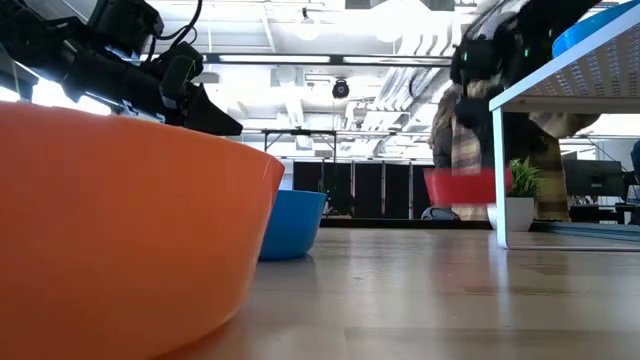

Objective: Pick & Place Mini bowls
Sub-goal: Stack the red bowl on top of the other red bowl on the shelf

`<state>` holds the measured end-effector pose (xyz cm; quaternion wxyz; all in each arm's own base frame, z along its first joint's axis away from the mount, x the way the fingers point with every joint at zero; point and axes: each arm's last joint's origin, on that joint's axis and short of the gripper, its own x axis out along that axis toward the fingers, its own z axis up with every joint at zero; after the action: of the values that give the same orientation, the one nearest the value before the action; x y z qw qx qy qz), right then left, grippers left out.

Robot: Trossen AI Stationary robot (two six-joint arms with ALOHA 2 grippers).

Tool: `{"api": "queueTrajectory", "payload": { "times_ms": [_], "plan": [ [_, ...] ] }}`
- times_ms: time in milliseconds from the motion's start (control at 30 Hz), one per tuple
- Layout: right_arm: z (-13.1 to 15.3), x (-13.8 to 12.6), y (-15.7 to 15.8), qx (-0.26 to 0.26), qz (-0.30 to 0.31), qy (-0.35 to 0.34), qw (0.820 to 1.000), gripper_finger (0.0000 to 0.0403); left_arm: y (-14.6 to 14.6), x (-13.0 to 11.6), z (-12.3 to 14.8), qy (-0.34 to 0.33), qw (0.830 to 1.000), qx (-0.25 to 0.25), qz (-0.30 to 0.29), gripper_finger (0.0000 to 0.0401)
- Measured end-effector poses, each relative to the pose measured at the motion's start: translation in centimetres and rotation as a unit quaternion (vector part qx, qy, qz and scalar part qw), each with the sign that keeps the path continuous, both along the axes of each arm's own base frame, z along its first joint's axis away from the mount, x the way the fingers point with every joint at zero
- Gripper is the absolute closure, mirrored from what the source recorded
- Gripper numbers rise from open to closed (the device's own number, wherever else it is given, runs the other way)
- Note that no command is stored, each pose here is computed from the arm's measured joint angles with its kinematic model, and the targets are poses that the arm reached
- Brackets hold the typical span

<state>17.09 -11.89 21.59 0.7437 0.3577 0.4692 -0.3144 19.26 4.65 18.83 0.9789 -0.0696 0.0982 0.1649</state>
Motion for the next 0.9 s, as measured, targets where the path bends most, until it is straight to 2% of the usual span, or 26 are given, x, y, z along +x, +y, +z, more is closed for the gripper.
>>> {"api": "queueTrajectory", "payload": {
  "times_ms": [300,500,700,900],
  "plan": [
    [11.7,-1.2,1.1,-0.032,0.011,-0.077,0.996,0.0401,0.0,0.0,0.0,0.0,1.0,0.0,0.0,0.0355],
    [18.8,-1.8,3.7,-0.046,0.054,-0.145,0.987,0.0401,0.0,0.0,0.0,0.0,1.0,0.0,0.0,0.0355],
    [22.6,-1.7,7.7,-0.014,0.108,-0.181,0.977,0.0402,0.0,0.0,0.1,-0.004,1.0,0.001,0.0,0.0355],
    [23.4,-0.9,11.5,0.046,0.137,-0.157,0.977,0.0401,0.0,0.0,0.1,-0.004,1.0,0.001,0.0,0.0355]
  ]
}}
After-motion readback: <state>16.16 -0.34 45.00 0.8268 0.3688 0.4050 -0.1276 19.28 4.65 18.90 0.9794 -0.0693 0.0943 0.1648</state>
